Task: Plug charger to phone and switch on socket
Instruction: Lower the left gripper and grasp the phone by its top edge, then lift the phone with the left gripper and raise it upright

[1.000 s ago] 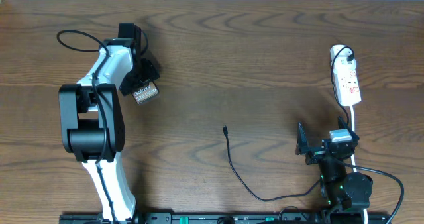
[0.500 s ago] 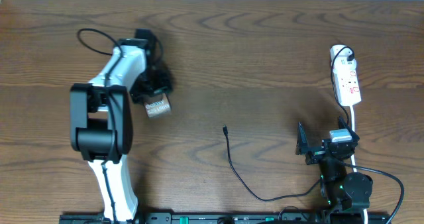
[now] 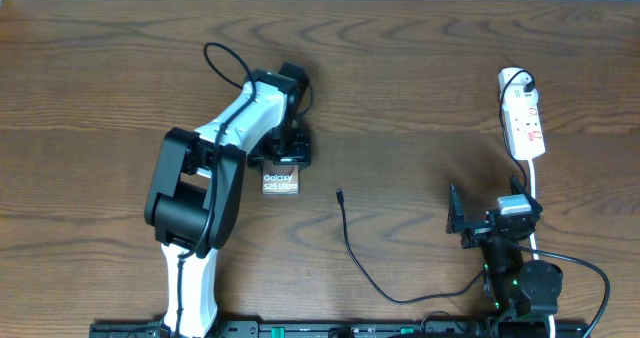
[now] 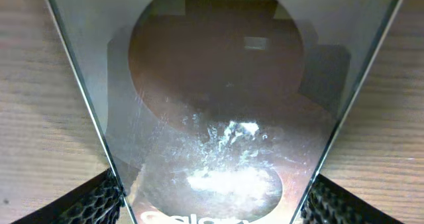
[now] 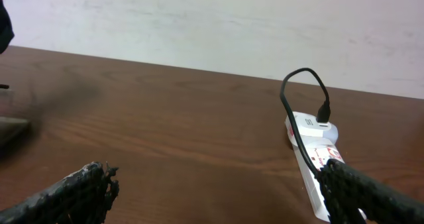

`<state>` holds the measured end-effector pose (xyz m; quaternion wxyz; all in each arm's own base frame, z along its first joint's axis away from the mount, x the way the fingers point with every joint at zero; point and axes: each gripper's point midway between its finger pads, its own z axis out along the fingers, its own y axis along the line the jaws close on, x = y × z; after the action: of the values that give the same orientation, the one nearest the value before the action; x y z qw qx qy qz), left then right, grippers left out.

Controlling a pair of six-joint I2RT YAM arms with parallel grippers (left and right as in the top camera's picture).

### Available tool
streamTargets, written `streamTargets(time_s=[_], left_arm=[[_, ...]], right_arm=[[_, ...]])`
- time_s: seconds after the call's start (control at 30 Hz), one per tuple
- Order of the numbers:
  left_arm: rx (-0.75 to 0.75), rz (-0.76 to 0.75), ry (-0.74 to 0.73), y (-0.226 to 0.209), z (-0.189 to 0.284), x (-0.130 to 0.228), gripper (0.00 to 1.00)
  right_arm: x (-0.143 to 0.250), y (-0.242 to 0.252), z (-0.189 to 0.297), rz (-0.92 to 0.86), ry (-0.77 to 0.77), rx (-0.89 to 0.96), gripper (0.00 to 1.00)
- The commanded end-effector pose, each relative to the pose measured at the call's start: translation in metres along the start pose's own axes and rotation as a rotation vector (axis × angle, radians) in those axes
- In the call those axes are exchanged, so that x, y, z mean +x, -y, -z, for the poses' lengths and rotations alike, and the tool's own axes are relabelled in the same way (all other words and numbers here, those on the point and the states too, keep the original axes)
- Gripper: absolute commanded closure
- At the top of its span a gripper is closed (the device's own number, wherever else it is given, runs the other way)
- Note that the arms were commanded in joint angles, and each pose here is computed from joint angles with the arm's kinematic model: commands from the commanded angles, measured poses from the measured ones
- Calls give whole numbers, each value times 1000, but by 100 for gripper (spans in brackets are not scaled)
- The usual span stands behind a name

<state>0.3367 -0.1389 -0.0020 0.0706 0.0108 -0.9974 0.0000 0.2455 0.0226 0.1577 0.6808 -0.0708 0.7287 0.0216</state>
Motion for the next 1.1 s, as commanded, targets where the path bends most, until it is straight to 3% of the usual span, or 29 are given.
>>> streamTargets(time_s=[0.0,0.1,0.87,1.0,1.07], left_arm=[[-12,7,0,-8,-12,-5,12],[9,30,47,-12,-11,-20,2],[29,17,64,-3,-13,-22,0],[27,18,67,-3,-13,-23,13],[29,25,71,-3,-13,-24,14]], right_arm=[[0,1,0,9,0,5,1],[0,1,0,9,0,5,1],[0,1,0,9,0,5,1],[0,1,0,9,0,5,1],[0,1,0,9,0,5,1]])
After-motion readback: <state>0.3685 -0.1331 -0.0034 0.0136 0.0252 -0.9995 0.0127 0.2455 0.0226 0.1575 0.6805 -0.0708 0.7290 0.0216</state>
